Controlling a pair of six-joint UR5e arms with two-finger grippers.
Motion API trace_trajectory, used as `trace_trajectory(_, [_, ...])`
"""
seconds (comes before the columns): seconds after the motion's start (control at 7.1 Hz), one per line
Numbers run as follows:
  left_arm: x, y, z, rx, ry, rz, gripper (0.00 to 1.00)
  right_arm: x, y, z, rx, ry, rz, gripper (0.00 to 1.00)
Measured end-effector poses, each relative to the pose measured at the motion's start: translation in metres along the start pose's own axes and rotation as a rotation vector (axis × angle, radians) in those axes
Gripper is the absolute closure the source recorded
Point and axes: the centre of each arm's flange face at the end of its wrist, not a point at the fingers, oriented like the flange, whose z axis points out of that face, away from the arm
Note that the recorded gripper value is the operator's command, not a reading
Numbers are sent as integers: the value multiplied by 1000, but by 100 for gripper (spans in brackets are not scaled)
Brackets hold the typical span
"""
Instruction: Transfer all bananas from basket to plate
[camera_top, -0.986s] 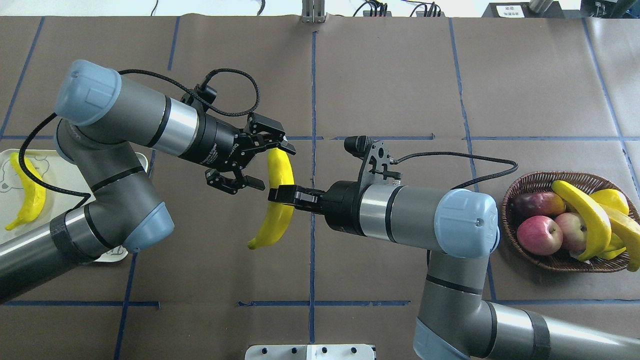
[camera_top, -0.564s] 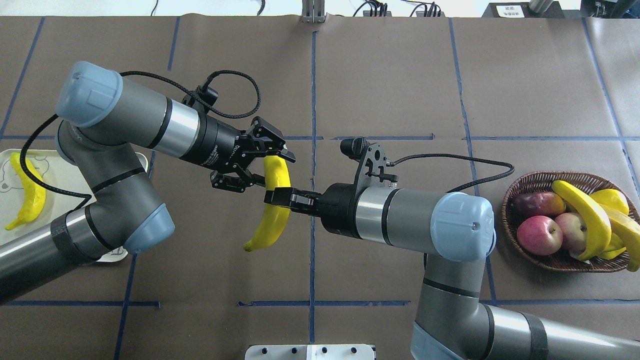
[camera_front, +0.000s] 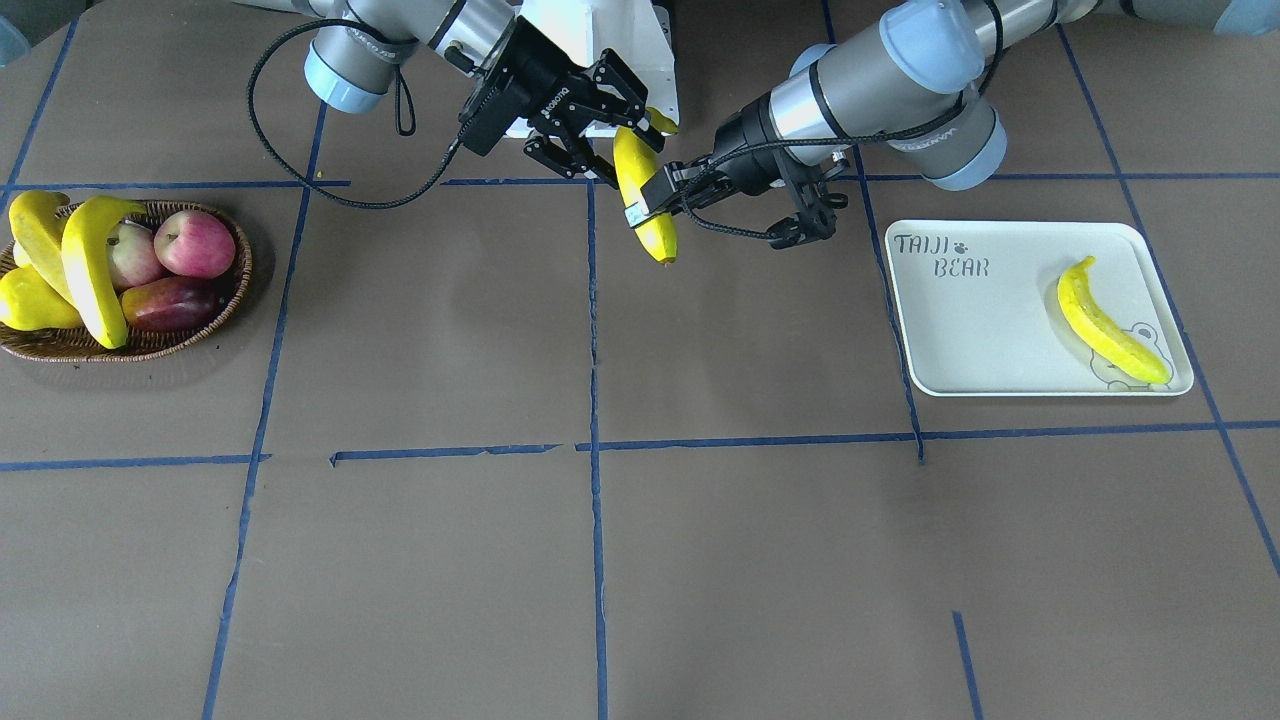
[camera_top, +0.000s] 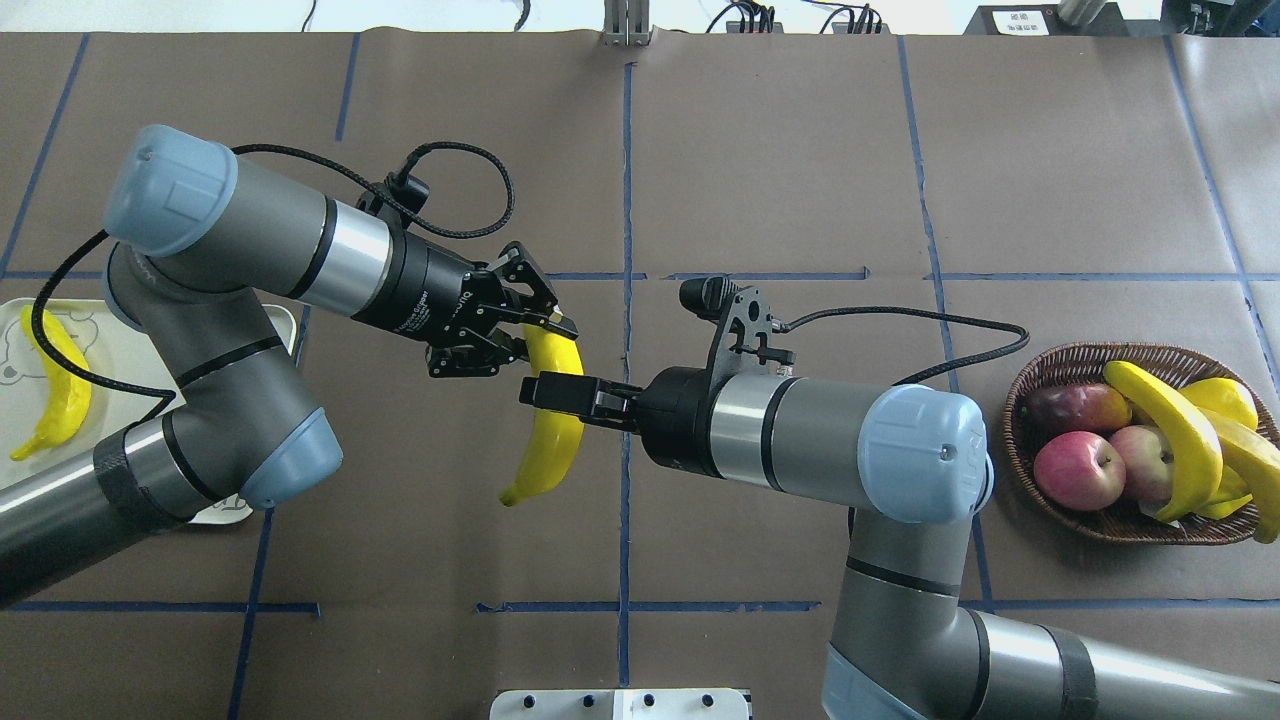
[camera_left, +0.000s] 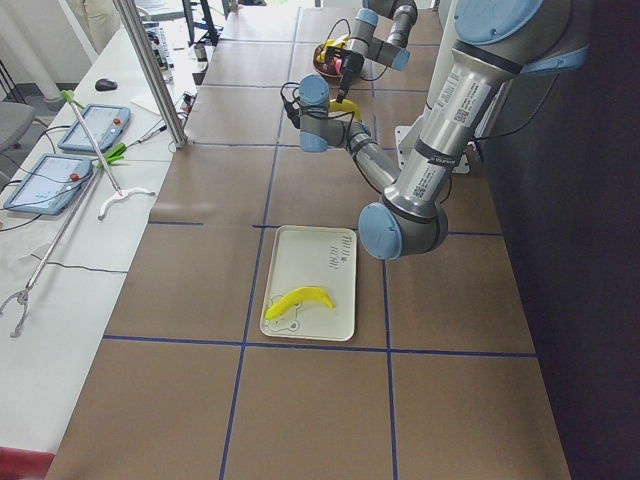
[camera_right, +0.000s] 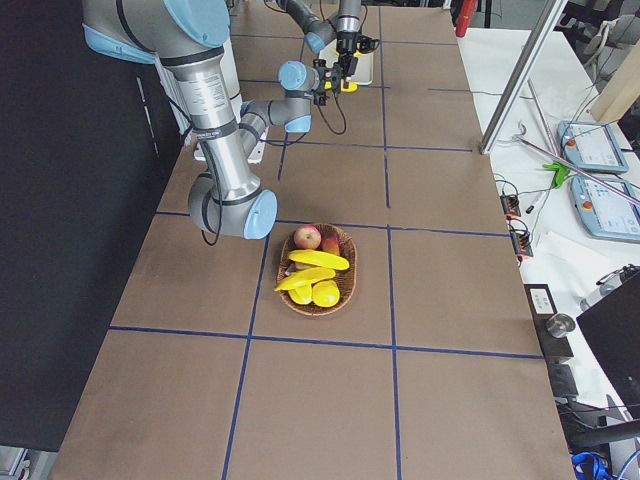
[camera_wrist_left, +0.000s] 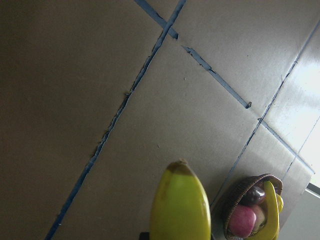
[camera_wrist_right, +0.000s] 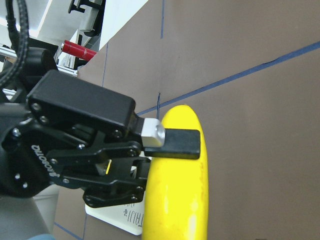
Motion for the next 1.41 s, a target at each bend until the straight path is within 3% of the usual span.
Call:
trace_trajectory(0.28, [-11, -12, -8, 23, -9, -14, 100, 3, -10, -7, -32, 17, -11, 0])
trace_trajectory(0.42, [-18, -24, -18, 47, -13, -27, 100, 6, -24, -13, -59, 56, -10, 0])
trace_trajectory(0.7, [-45, -60, -45, 145, -18, -71, 100, 22, -52, -24, -89, 181, -11, 0])
trace_trajectory(0.99, [-99, -108, -89, 282, -46, -112, 100, 48, -72, -28, -113, 360, -54, 0])
trace_trajectory(1.41, [-239, -163, -161, 418, -222, -100, 100, 56, -82, -63, -207, 672, -175, 0])
